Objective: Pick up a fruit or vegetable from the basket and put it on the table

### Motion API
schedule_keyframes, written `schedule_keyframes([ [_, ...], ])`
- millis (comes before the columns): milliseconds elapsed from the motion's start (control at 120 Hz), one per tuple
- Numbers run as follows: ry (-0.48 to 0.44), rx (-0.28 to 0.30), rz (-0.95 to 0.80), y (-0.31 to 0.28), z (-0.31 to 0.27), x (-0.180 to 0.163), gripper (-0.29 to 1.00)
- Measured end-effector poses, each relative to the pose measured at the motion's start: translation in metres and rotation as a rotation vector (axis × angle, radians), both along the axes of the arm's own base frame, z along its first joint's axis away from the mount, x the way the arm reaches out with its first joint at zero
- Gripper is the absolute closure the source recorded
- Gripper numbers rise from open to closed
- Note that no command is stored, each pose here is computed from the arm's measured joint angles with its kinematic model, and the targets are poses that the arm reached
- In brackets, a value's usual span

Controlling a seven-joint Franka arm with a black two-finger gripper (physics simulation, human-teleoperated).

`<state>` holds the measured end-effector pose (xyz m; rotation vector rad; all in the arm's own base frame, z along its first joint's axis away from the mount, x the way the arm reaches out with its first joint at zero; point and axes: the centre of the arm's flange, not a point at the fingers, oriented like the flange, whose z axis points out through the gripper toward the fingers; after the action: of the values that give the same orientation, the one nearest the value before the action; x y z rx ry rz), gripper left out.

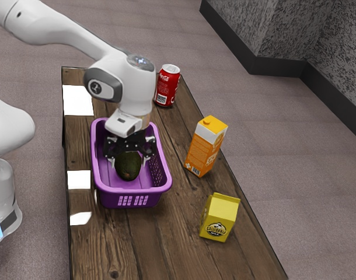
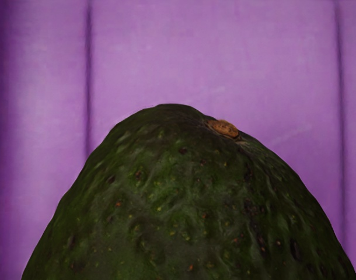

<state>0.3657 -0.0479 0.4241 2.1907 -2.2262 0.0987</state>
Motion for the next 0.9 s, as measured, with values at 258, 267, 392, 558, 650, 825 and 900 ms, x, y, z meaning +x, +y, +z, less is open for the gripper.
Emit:
schedule_keyframes([
  [258,-0.002,-0.001,0.005,0.001,-0.004,0.003,0.16],
  [267,-0.003,-0.001,0.006,0.001,-0.003,0.003,0.16],
  [392,-0.020,0.001,0.009,0.000,0.003,0.005,0.37],
  [558,-0.114,0.050,-0.022,-0.023,0.052,0.000,0.41],
  [650,-0.163,0.052,0.017,-0.013,0.098,-0.006,0.30],
  [825,-0.227,0.008,0.413,0.156,0.198,0.002,0.27],
  [900,-0.166,-0.041,0.561,0.247,0.182,0.001,0.25],
])
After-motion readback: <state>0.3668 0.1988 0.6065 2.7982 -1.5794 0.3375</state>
